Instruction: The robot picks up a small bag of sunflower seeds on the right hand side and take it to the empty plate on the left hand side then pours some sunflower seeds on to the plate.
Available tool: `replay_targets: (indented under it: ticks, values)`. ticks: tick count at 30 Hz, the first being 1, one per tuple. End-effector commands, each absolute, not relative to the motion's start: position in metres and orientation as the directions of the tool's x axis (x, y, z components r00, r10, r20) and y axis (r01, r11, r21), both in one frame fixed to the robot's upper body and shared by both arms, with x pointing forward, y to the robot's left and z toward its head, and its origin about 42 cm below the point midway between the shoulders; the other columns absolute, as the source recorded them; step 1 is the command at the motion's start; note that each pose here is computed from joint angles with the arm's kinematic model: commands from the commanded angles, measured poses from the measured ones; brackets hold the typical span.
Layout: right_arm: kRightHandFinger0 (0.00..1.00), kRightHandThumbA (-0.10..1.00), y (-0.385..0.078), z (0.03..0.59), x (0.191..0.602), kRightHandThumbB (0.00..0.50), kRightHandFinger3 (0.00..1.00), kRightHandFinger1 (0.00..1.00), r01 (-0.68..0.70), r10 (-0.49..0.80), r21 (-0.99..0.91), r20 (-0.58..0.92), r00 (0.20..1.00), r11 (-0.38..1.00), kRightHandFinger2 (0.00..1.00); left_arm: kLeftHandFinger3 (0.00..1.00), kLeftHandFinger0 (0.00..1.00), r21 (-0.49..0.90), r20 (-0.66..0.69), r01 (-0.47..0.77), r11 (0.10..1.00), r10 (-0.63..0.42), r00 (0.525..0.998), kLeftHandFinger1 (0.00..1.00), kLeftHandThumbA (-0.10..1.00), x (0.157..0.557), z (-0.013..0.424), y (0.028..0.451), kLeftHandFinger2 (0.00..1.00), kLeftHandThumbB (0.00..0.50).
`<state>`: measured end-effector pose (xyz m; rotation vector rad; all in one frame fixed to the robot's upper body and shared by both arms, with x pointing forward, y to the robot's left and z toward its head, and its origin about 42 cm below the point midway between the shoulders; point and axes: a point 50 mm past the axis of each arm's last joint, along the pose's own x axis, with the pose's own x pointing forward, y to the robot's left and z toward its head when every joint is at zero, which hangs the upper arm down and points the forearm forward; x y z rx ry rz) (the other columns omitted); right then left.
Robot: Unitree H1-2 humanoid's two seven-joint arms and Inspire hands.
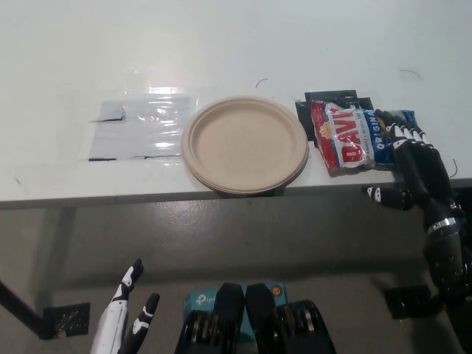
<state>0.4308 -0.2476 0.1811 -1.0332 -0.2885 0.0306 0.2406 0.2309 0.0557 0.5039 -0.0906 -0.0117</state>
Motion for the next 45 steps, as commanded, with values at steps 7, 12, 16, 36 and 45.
replay_targets:
  ticks: [7, 12, 16, 36, 45]
  values:
    - [1.0, 1.0, -0.255, 0.214, 0.451, 0.288, 1.0, 1.0, 0.202, 0.145, -0.852, 0.306, 0.941, 0.484, 1.0, 1.0, 1.0, 0.477, 0.14, -0.051, 0.877, -0.018, 0.99, 1.0, 1.0, 0.24, 0.064, 0.234, 1.0, 0.0]
    - [1.0, 1.0, -0.258, 0.218, 0.453, 0.277, 1.0, 1.0, 0.211, 0.141, -0.842, 0.318, 0.937, 0.497, 1.0, 1.0, 1.0, 0.484, 0.141, -0.053, 0.874, -0.018, 0.99, 1.0, 1.0, 0.24, 0.063, 0.234, 1.0, 0.004]
    - [1.0, 1.0, -0.259, 0.218, 0.457, 0.277, 1.0, 1.0, 0.217, 0.133, -0.841, 0.32, 0.938, 0.496, 1.0, 1.0, 1.0, 0.487, 0.141, -0.052, 0.872, -0.02, 0.99, 1.0, 1.0, 0.239, 0.063, 0.235, 1.0, 0.005]
    - [1.0, 1.0, -0.257, 0.218, 0.468, 0.271, 1.0, 1.0, 0.198, 0.132, -0.859, 0.291, 0.948, 0.472, 1.0, 1.0, 1.0, 0.484, 0.144, -0.055, 0.873, -0.017, 0.989, 1.0, 1.0, 0.238, 0.062, 0.234, 1.0, 0.011]
    - [1.0, 1.0, -0.259, 0.213, 0.475, 0.268, 1.0, 1.0, 0.163, 0.112, -0.873, 0.24, 0.964, 0.459, 1.0, 1.0, 1.0, 0.482, 0.152, -0.06, 0.874, -0.016, 0.988, 1.0, 1.0, 0.237, 0.063, 0.235, 1.0, 0.0]
